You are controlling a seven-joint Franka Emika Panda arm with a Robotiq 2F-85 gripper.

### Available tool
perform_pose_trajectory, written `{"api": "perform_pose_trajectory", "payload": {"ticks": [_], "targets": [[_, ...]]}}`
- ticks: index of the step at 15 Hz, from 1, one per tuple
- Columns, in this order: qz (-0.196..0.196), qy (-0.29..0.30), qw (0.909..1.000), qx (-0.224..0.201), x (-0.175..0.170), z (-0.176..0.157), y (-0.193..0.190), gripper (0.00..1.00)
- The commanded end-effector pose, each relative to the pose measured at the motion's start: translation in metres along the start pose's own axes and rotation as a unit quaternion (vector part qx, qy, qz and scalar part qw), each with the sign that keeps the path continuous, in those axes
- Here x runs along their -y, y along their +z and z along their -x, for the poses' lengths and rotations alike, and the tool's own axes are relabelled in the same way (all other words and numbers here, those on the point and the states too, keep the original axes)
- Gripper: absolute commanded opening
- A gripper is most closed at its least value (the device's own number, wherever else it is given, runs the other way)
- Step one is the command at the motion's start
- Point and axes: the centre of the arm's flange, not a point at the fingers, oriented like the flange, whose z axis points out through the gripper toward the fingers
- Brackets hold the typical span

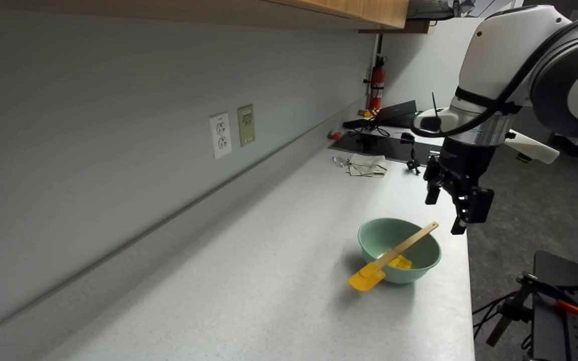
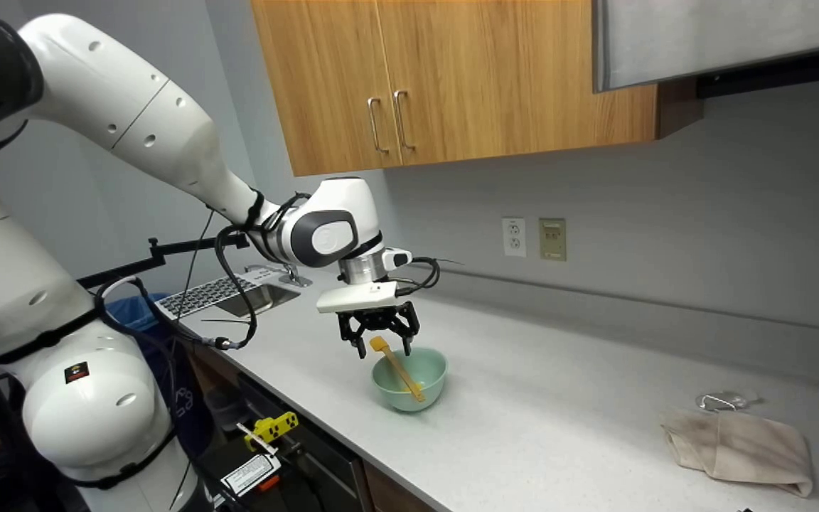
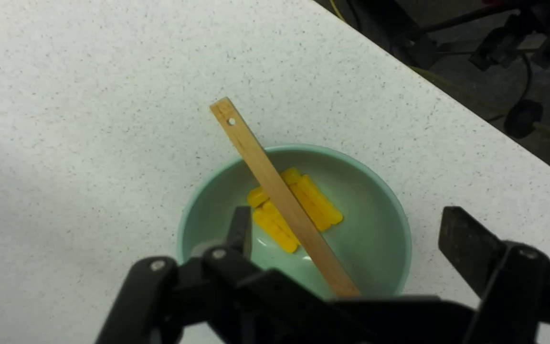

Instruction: Use the spatula to stir the contents in the bowl

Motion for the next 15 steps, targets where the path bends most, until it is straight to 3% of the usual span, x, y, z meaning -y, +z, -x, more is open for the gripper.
{"api": "perform_pose_trajectory", "payload": {"ticks": [1,6,13,15], "targets": [[0.020,-0.006,0.9996,0.016,-0.001,-0.005,0.015,1.00],[0.042,-0.045,0.9976,0.031,-0.001,-0.015,0.033,1.00],[0.006,-0.081,0.9967,-0.002,-0.013,-0.029,0.037,1.00],[0.013,-0.070,0.9974,0.010,-0.003,-0.023,0.036,1.00]]}}
